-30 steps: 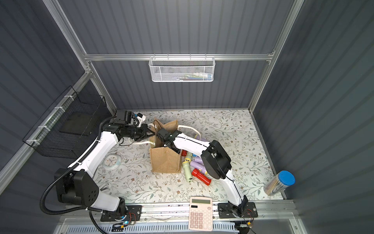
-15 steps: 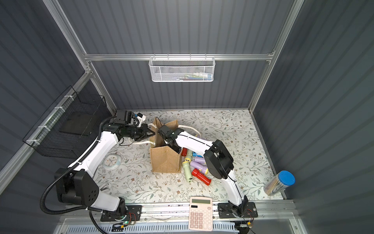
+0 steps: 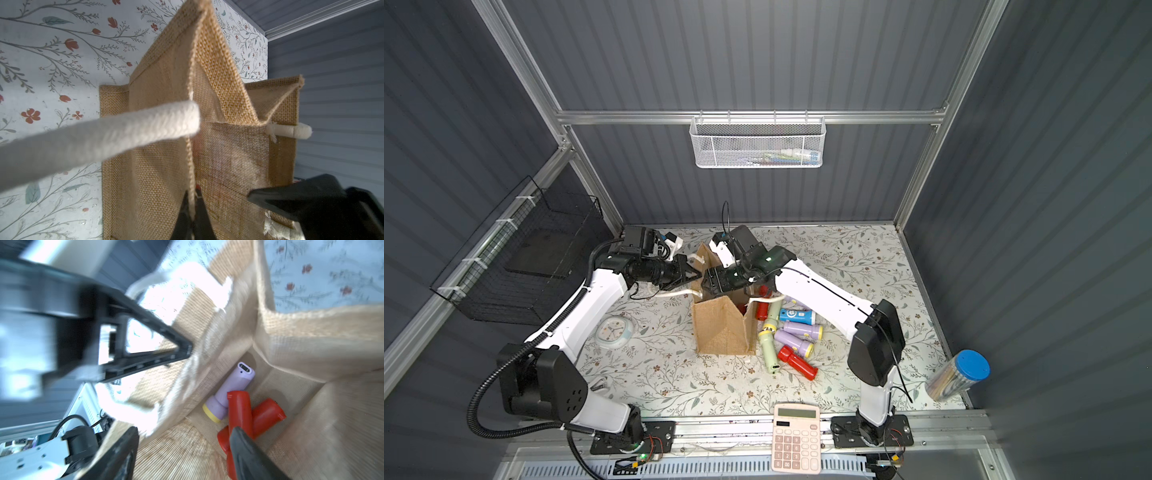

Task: Put the flashlights into the tote bags
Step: Place the flashlight in the canvas bag.

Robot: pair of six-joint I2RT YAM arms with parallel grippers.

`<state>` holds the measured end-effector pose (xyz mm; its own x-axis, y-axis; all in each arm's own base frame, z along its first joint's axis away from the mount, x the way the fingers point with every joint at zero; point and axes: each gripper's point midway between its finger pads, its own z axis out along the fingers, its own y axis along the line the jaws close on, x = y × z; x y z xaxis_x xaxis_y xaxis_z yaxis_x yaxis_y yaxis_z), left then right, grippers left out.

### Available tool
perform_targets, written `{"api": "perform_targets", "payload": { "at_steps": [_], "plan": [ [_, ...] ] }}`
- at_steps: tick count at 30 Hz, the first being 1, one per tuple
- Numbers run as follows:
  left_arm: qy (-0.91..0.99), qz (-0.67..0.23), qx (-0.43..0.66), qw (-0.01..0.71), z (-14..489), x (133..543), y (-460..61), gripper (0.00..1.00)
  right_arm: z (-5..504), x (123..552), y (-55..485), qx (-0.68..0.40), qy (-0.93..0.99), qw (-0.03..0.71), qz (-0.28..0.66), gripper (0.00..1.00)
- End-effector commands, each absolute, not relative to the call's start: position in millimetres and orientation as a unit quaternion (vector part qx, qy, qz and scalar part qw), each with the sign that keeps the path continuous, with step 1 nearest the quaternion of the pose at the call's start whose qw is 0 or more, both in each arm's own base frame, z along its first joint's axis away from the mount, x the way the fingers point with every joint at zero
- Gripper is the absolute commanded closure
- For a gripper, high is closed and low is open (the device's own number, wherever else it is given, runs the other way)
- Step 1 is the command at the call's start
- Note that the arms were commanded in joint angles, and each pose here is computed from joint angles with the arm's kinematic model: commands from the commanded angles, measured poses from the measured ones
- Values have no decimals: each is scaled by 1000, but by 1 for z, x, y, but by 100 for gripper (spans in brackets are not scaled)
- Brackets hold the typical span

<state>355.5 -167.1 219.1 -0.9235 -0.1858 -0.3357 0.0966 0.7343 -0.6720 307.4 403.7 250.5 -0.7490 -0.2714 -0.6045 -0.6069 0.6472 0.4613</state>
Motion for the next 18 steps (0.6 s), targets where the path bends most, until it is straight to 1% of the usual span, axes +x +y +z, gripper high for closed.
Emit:
{"api": "perform_targets", "payload": {
  "at_steps": [1, 4, 10, 14, 18],
  "plan": [
    [914, -351, -23, 202, 217, 361, -161, 100, 277, 309, 384, -261, 855, 298, 333, 27],
    [914, -350, -22, 203, 217, 362, -161, 100, 294, 309, 359, -252, 850, 340, 312, 27],
    [916, -345, -22, 204, 218, 363, -158, 100, 298, 300, 292, -208, 865, 383, 249, 25],
    [918, -341, -22, 203, 217, 362, -156, 100, 282, 289, 246, -169, 885, 380, 209, 25],
    [918, -342, -19, 201, 218, 361, -157, 100, 250, 272, 205, -129, 912, 351, 167, 25]
  ]
}}
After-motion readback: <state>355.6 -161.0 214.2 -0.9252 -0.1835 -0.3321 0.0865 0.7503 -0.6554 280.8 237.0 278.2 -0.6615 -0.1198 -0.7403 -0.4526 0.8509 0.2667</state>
